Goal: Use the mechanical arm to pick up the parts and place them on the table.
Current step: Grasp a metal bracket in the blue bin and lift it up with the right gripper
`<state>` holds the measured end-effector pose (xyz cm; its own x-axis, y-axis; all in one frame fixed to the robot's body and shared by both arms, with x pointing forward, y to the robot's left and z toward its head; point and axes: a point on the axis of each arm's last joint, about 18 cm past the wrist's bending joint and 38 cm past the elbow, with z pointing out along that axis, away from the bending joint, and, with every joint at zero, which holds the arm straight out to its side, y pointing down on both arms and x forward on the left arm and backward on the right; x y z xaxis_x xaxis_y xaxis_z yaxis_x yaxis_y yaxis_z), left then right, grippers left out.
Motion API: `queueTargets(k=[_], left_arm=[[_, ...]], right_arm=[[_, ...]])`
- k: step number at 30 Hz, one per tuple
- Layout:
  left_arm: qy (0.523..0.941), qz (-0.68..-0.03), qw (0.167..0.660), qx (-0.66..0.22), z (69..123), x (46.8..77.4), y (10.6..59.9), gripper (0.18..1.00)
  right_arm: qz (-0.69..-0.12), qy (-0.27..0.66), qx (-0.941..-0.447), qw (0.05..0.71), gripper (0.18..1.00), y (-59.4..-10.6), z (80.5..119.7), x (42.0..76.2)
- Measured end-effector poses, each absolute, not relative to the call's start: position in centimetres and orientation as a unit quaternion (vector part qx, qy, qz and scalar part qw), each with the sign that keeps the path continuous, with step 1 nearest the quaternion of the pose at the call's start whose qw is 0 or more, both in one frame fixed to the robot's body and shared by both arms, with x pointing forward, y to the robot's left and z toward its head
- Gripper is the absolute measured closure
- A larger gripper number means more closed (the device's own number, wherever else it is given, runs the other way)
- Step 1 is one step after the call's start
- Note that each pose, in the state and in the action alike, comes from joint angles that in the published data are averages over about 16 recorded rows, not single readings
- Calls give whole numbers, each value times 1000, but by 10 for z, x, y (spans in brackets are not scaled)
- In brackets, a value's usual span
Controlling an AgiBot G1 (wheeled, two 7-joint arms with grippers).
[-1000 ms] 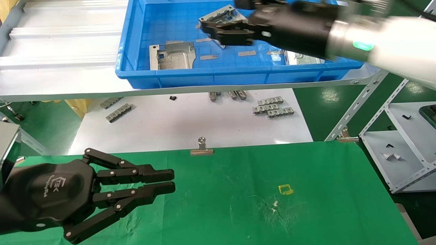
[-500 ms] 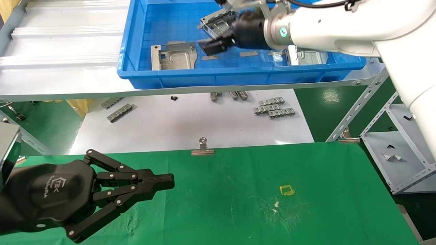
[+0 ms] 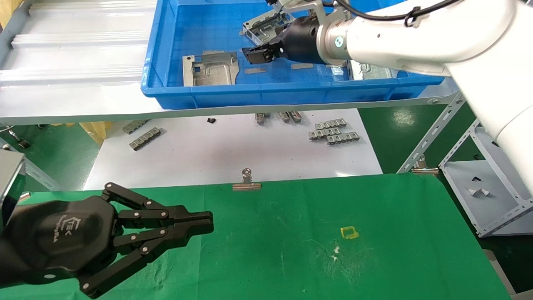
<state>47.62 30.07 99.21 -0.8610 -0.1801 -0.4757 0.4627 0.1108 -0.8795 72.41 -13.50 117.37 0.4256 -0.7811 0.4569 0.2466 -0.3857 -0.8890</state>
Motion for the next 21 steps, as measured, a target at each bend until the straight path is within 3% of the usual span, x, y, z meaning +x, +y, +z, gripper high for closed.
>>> queueTargets(k=[8,21], left_arm=[[704,-659,244,100,992,476,301,924],[704,-659,244,100,992,476,301,688]], right_arm=[[-498,216,-650,532,382,-125,1167,729],[-517,213,-634,535,687,-117,1161,733]])
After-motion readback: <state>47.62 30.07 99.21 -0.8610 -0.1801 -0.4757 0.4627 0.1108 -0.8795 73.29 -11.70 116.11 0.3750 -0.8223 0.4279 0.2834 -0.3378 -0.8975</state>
